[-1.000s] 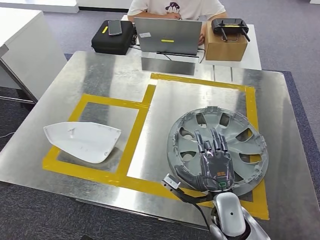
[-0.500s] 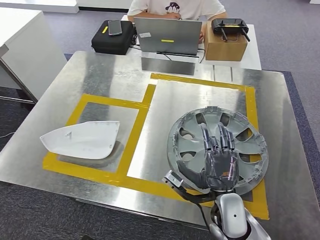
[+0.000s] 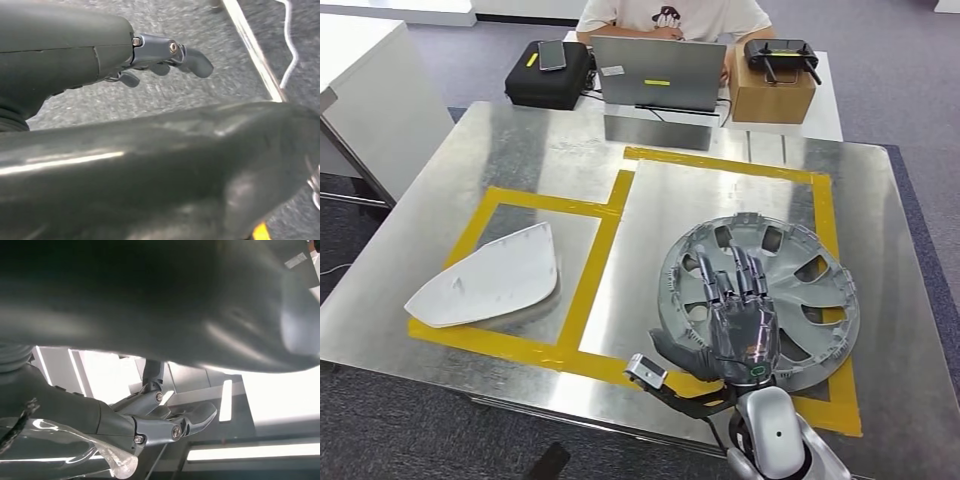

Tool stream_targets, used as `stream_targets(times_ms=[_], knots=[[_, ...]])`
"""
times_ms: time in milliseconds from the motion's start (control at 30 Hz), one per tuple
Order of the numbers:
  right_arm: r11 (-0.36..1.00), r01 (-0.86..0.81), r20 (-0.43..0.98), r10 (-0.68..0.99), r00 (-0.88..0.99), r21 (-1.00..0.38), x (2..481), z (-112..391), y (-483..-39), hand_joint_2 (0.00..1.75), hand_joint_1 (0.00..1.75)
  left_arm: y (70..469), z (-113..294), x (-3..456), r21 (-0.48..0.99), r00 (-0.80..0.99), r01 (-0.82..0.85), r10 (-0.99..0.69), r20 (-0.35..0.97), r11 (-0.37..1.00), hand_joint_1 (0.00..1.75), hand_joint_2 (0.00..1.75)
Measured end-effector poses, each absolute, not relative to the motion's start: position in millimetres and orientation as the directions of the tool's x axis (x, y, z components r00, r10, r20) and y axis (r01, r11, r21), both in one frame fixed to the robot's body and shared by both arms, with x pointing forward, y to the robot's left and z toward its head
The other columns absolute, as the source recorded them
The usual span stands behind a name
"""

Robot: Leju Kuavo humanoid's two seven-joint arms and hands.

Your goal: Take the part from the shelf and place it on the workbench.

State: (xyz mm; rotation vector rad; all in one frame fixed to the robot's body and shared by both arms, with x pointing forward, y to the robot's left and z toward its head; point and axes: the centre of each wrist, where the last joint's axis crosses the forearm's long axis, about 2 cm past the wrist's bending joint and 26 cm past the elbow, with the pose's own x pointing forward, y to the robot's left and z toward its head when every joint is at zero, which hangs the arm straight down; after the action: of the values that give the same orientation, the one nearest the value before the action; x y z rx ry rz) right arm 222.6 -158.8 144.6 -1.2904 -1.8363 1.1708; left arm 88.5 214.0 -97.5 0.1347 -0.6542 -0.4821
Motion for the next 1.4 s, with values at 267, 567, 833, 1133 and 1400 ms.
stream_targets(times_ms=[267, 567, 833, 1133, 1400], knots=[[0.148, 0.399, -0.004, 0.935, -0.356, -0.905, 223, 144, -155, 0.0, 0.0, 204, -95, 92, 0.261, 0.671, 0.399, -0.473, 0.57, 0.879, 0.0, 0.0], [0.146, 0.387, -0.005, 0.932, -0.362, -0.911, 223, 141, -156, 0.0, 0.0, 202, -95, 92, 0.258, 0.67, 0.396, -0.469, 0.575, 0.881, 0.0, 0.0], [0.153, 0.369, 0.01, 0.933, -0.361, -0.917, 222, 141, -154, 0.0, 0.0, 203, -95, 91, 0.258, 0.678, 0.383, -0.46, 0.573, 0.887, 0.0, 0.0], [0.157, 0.365, 0.019, 0.935, -0.354, -0.917, 222, 141, -154, 0.0, 0.0, 200, -94, 94, 0.258, 0.678, 0.378, -0.456, 0.576, 0.889, 0.0, 0.0], [0.192, 0.332, 0.044, 0.913, -0.404, -0.924, 237, 153, -132, 0.0, 0.0, 133, -25, 233, 0.297, 0.563, 0.4, -0.488, 0.667, 0.867, 0.0, 0.0]])
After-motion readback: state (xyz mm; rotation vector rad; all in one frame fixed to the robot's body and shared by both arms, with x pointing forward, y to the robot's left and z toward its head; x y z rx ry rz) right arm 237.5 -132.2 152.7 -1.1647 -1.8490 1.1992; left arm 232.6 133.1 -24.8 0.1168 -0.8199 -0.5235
